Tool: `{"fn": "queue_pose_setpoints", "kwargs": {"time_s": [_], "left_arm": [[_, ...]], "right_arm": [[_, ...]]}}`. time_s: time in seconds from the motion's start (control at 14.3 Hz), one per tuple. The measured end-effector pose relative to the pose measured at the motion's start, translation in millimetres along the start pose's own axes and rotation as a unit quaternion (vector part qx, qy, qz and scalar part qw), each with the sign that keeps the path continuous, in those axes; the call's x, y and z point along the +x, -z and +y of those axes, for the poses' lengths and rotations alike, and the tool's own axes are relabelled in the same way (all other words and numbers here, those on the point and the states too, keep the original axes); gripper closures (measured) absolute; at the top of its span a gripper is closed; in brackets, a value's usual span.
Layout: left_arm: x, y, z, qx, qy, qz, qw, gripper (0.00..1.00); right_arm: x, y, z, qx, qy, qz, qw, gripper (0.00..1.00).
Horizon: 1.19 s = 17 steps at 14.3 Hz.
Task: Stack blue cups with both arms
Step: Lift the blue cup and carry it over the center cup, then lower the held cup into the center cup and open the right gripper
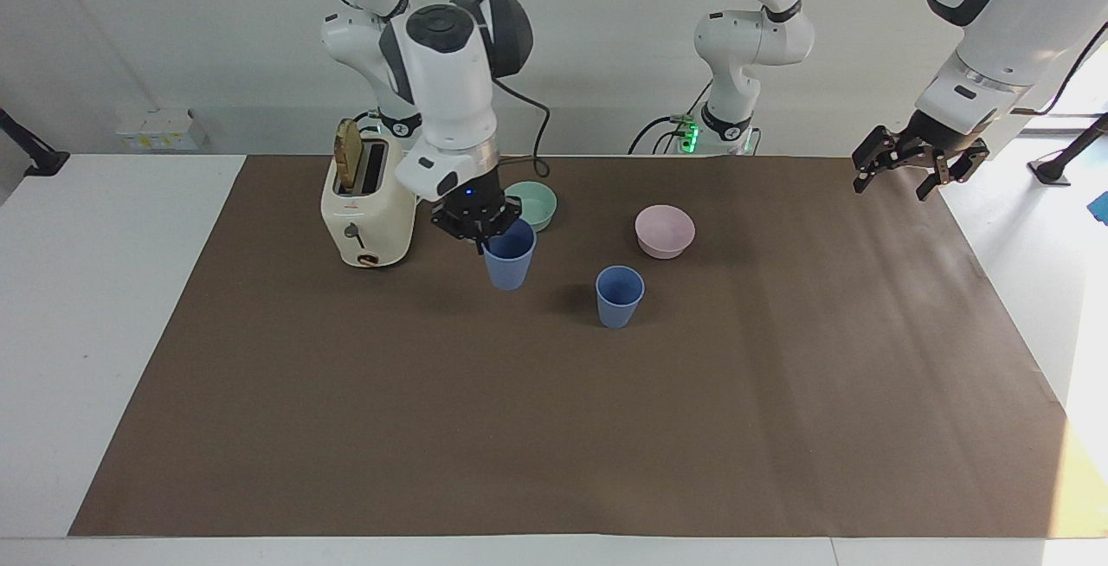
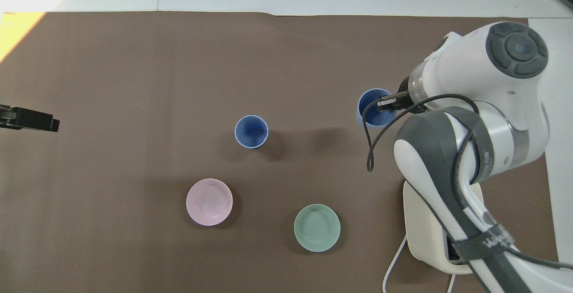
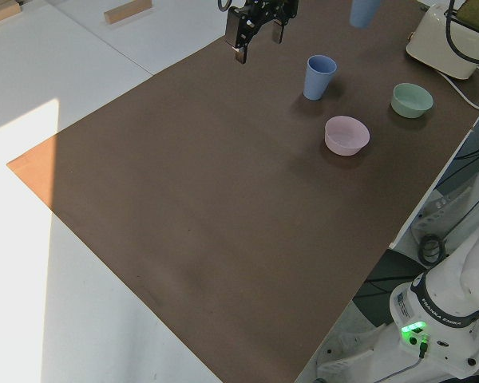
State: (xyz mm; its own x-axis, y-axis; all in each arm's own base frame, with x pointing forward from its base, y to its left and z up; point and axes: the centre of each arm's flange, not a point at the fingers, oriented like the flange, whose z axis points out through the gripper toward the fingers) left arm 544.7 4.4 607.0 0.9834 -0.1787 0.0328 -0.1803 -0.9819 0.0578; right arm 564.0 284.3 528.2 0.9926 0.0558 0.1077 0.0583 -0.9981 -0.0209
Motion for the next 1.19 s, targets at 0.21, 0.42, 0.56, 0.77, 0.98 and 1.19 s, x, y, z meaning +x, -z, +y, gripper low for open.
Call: {"fn": "queue_pose_setpoints", "kwargs": {"time_s": [0.21, 0.42, 0.56, 0.77, 0.98, 1.19], "left_arm": [[-0.5, -0.7, 1.4, -0.001, -0.001, -0.003, 1.000, 0.00], [-3.2, -0.1, 1.0, -0.002, 0.000, -0.010, 1.000, 0.00], [-4.9, 2.1, 0.0, -0.003, 0.001, -0.011, 1.000, 0.00], [-5.2, 4.5, -0.5, -0.003, 0.001, -0.010, 1.000, 0.00], [-4.4, 10.5, -0.4, -0.001, 0.001, -0.004, 1.000, 0.00], [-3.4, 11.2, -0.5, -0.001, 0.001, -0.003, 1.000, 0.00]], "right_arm": [[-7.6, 13.6, -48.5, 0.014, -0.024, 0.015, 1.000, 0.96], [-6.1, 17.9, -86.8, 0.020, -0.034, 0.025, 0.999, 0.96], [-3.4, 1.2, -110.8, 0.008, -0.037, 0.029, 0.999, 0.96], [4.1, -27.5, -125.6, 0.001, -0.037, 0.020, 0.999, 0.96], [4.7, -34.7, -132.9, 0.004, -0.037, 0.020, 0.999, 0.96], [0.1, -41.5, -143.2, 0.005, -0.034, 0.018, 0.999, 0.96]]}}
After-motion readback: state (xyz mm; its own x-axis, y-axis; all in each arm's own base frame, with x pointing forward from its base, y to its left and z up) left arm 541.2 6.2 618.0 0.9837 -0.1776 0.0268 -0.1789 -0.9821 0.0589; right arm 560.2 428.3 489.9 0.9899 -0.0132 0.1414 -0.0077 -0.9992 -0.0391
